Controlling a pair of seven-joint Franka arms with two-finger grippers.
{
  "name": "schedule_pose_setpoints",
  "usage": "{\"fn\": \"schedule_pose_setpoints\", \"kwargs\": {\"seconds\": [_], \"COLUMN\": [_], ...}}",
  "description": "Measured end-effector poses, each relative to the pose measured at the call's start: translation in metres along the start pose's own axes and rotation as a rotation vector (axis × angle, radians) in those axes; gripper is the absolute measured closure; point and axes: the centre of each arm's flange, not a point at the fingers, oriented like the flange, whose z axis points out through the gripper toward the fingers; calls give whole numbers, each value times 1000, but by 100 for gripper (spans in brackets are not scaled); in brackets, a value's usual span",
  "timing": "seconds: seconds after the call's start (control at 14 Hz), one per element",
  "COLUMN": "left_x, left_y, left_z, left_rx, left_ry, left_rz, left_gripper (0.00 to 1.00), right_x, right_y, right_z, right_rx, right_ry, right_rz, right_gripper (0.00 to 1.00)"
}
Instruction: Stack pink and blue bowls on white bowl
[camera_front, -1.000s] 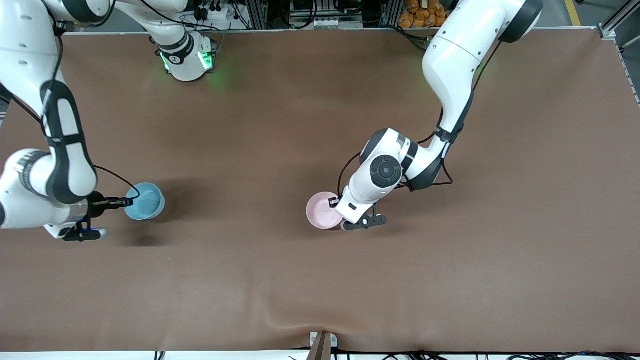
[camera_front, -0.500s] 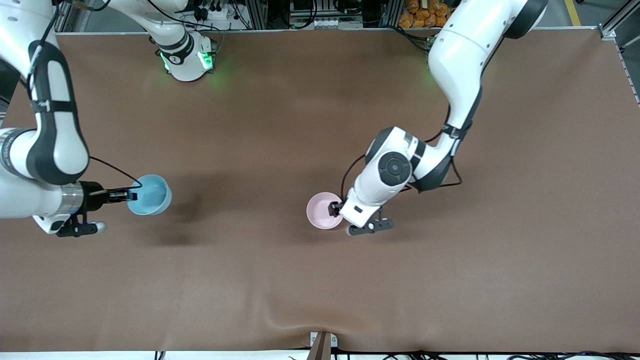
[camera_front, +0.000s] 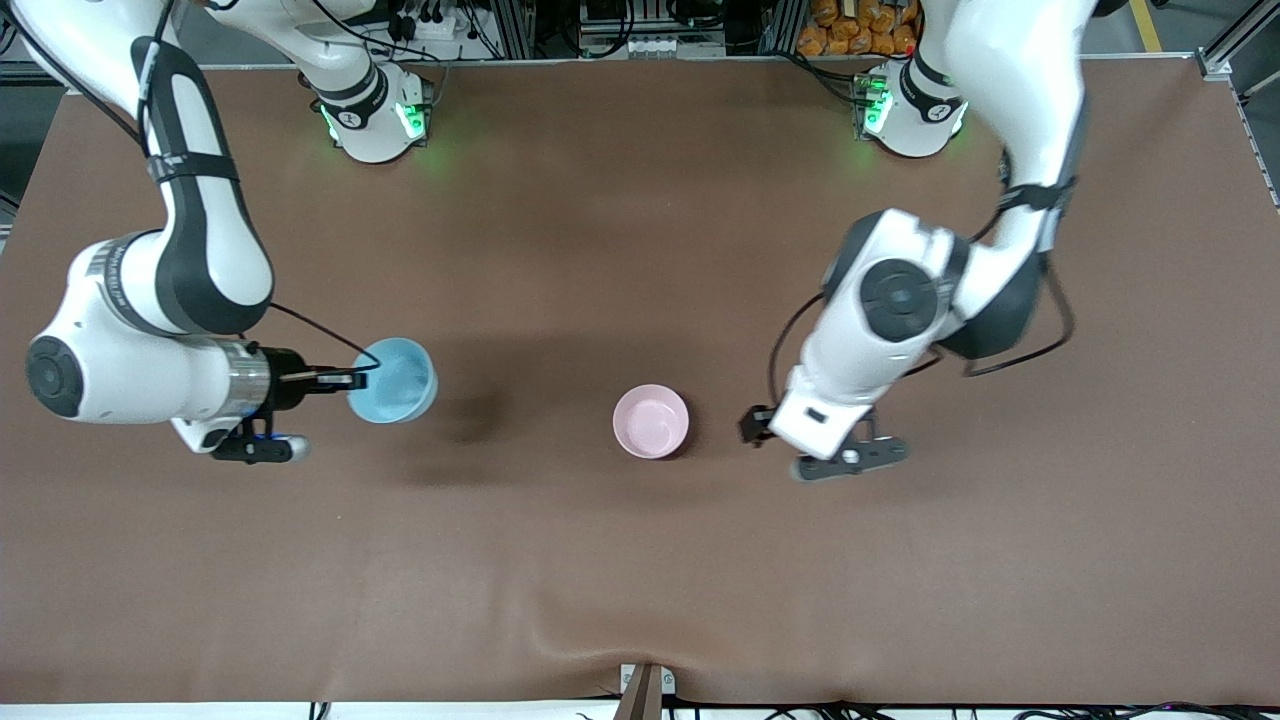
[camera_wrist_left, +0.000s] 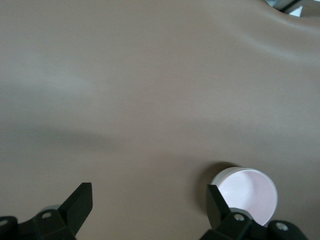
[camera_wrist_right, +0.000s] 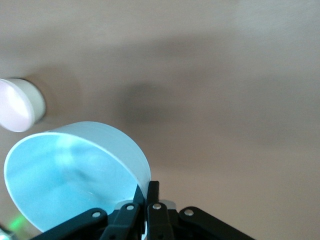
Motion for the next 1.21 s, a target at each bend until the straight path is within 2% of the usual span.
{"fn": "schedule_pose_setpoints", "kwargs": {"seconds": [0.29, 0.5, 0.64, 0.93, 1.21], "left_x": [30, 35, 36, 3, -39], "left_y": [-79, -131, -155, -195, -208], "left_z": [-70, -107, -139, -203, -214], "left_rx": [22, 52, 49, 78, 90], "left_ry": [5, -36, -17, -74, -80], "left_rz": [105, 115, 158, 168, 167], "left_gripper": [0, 0, 0, 0, 0], "right_x": [1, -2, -4, -13, -15], "right_y": [-62, -122, -155, -196, -219], "right_z": [41, 93, 130, 187, 206], "right_rx": [55, 127, 142, 126, 128], "right_ry": [30, 42, 69, 94, 107], "right_rz": [80, 162, 229, 346, 383], "right_gripper": [97, 97, 97, 97, 97]}}
